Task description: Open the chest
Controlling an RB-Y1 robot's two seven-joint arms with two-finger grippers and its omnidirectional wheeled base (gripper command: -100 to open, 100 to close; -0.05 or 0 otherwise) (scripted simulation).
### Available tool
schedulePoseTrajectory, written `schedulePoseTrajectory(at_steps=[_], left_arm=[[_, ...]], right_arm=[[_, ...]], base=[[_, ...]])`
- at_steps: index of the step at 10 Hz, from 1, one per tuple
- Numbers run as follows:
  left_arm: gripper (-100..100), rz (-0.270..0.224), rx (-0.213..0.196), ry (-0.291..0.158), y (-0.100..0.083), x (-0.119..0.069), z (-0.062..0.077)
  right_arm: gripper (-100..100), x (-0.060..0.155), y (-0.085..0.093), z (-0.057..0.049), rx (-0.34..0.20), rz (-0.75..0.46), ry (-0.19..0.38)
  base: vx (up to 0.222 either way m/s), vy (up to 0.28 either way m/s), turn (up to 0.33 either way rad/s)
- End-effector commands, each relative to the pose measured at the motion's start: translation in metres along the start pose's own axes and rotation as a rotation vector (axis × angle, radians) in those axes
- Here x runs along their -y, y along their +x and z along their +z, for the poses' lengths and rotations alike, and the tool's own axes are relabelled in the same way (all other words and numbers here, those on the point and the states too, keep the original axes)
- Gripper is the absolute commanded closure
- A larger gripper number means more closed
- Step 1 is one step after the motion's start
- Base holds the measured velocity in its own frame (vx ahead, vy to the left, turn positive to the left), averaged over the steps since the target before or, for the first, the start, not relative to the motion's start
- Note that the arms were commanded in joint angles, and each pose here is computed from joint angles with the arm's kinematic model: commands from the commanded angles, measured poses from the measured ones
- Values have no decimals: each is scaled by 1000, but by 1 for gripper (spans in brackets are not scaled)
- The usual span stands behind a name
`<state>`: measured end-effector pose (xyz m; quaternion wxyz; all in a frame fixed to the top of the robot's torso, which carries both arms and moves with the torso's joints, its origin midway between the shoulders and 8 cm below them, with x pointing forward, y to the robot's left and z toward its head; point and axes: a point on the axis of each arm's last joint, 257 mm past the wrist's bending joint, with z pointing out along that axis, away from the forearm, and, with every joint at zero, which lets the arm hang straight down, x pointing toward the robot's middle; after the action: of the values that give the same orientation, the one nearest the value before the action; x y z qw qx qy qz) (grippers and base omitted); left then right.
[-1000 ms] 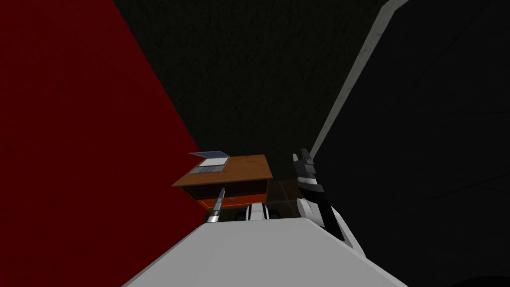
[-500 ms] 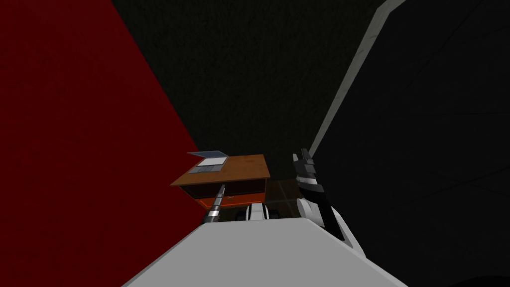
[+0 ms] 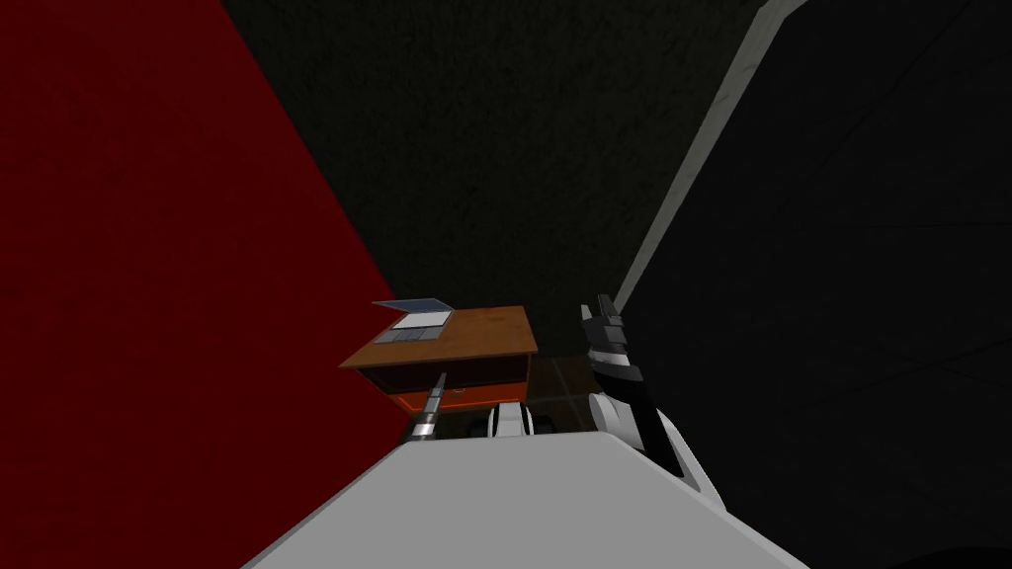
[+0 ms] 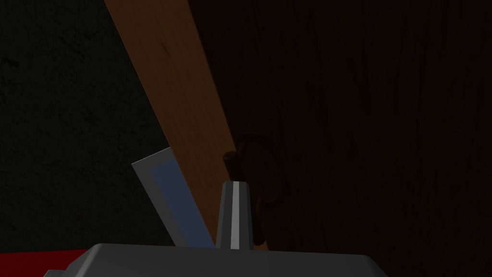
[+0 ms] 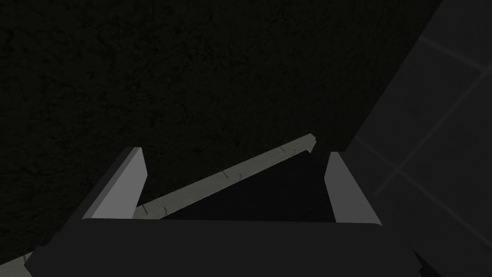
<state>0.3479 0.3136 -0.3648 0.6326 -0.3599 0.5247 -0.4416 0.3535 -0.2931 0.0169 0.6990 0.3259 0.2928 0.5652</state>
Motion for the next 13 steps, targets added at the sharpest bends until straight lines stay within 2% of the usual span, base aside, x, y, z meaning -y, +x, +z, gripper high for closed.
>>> schedulePoseTrajectory(at_steps=[1, 2, 4, 5, 6, 7, 8, 9, 13], left_arm=[[-100, 0, 0, 2, 0, 1, -1], [-100, -1, 2, 2, -7, 1, 12], [-100, -2, 3, 1, -14, 1, 24], [-100, -1, 3, 5, -11, 3, 20], [100, -1, 2, 2, -7, 1, 12], [100, 0, 1, 2, -3, 1, 5], [100, -2, 1, -9, -5, -2, 6], [100, -3, -2, 1, -10, 1, 9], [100, -2, -9, 13, -26, 5, 19]], right_arm=[[0, 0, 0, 0, 0, 0, 0], [0, 0, 0, 0, 0, 0, 0], [0, 0, 0, 0, 0, 0, 0], [0, 0, 0, 0, 0, 0, 0], [0, 0, 0, 0, 0, 0, 0], [0, 0, 0, 0, 0, 0, 0], [0, 0, 0, 0, 0, 0, 0], [0, 0, 0, 0, 0, 0, 0], [0, 0, 0, 0, 0, 0, 0]], base=[[0, 5, 0], [5, -20, -11], [12, -37, -8], [7, -18, -4], [1, 13, 10], [-11, 34, 16], [-6, 18, -2], [-97, -33, 8], [-182, -55, 25]])
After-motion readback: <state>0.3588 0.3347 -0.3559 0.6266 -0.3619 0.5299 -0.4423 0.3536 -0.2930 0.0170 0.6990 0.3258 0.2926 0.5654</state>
